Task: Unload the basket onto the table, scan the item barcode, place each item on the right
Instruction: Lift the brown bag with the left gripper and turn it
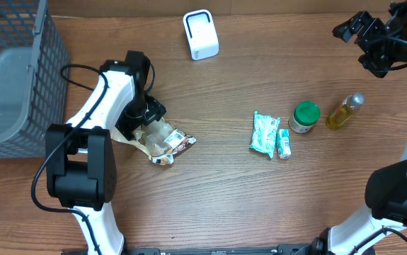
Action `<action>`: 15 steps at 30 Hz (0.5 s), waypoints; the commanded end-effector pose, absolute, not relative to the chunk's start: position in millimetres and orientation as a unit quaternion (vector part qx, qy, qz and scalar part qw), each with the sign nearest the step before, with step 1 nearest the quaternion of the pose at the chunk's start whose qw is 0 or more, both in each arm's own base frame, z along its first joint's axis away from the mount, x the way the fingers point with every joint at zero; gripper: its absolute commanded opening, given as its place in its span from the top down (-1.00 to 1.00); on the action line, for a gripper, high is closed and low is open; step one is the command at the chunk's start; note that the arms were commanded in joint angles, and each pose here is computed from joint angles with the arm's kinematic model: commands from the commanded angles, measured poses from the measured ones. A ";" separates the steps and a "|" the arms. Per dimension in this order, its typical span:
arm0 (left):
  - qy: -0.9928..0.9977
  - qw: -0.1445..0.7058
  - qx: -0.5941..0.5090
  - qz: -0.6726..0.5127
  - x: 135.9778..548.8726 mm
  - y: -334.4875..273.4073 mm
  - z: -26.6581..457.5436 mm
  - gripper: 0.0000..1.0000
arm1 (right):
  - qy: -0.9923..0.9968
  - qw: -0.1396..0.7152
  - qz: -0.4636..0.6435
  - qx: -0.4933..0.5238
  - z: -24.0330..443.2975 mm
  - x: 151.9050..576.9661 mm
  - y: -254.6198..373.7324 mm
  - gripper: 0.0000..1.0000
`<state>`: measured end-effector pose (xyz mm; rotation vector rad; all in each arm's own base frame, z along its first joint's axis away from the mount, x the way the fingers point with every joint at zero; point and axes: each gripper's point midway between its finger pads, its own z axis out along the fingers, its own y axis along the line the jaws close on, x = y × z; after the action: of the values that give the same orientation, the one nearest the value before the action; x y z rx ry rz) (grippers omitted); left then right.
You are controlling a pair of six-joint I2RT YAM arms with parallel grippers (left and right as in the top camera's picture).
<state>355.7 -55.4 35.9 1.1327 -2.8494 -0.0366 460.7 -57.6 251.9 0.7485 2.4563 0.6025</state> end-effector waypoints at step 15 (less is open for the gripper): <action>-0.925 0.046 0.377 -0.027 331.6 -48.5 -15.1 0.20 | 0.900 0.268 0.217 0.268 265.5 461.3 -58.9 -1.00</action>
<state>347.4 -55.1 2.2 1.1895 -2.8523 -0.0066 460.8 -57.7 251.9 0.7485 2.4560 0.6020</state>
